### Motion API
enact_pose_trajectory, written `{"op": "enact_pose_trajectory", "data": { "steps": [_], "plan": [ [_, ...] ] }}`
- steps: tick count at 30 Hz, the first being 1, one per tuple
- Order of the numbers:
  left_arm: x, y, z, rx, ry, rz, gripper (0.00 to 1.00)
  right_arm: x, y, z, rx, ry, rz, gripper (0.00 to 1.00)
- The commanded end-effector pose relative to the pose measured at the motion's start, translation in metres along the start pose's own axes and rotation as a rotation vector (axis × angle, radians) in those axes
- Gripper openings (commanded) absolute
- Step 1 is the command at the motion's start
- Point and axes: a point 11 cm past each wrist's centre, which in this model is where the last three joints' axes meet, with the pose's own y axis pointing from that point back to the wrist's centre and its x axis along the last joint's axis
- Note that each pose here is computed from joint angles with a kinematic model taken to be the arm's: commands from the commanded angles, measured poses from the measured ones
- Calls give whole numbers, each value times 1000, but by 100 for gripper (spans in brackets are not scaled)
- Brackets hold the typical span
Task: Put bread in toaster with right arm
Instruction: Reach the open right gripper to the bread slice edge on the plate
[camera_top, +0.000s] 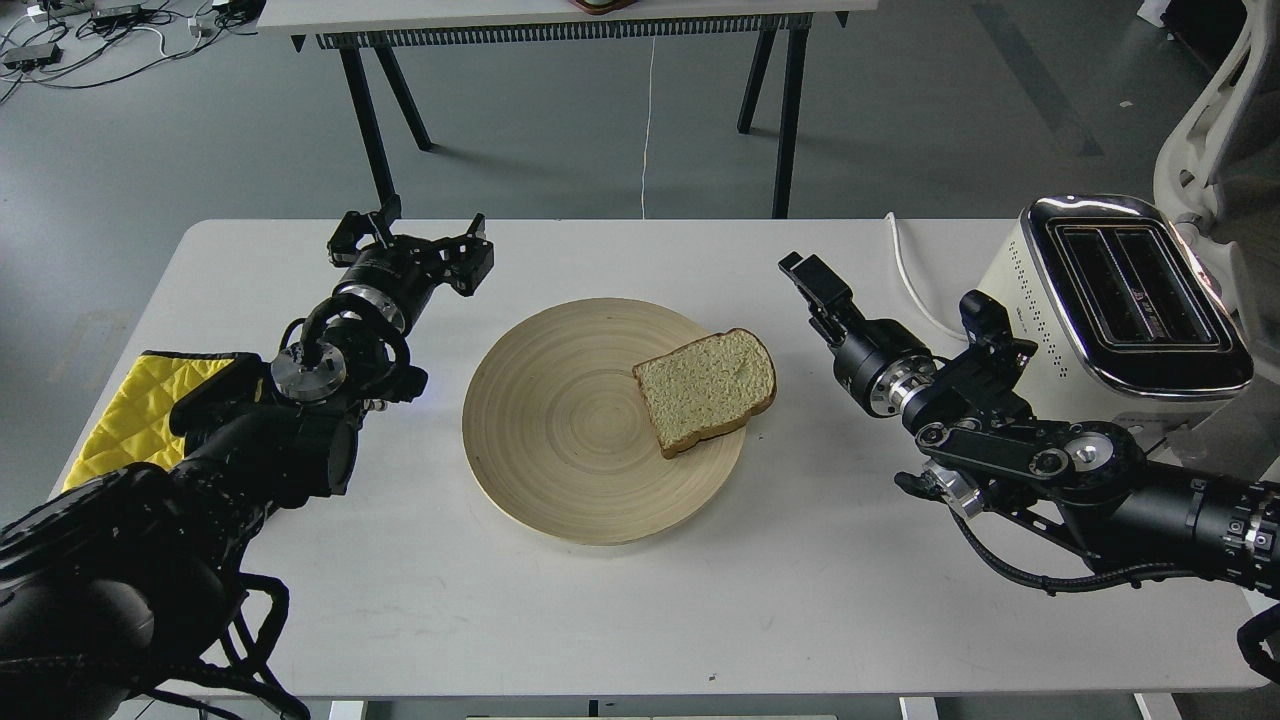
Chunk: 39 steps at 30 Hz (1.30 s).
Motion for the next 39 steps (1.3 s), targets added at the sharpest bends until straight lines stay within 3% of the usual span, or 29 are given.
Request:
{"op": "enact_pose_trajectory", "data": {
  "steps": [1,6,17,26,34,39],
  "plan": [
    [0,0,0,0,0,0,100,-14,2,10,-20,-21,-16,98],
    [0,0,0,1,-1,0,100,-29,2,14,-30,-36,-34,97],
    [0,0,0,1,-1,0,100,-34,4,20,-57,-43,-55,82],
    [0,0,0,0,0,0,100,-44,5,22,-62,-36,-80,82],
    [0,0,0,1,-1,0,100,-46,6,23,-64,-33,-87,70],
    [0,0,0,0,0,0,100,-47,6,23,-62,-30,-90,70]
  ]
}}
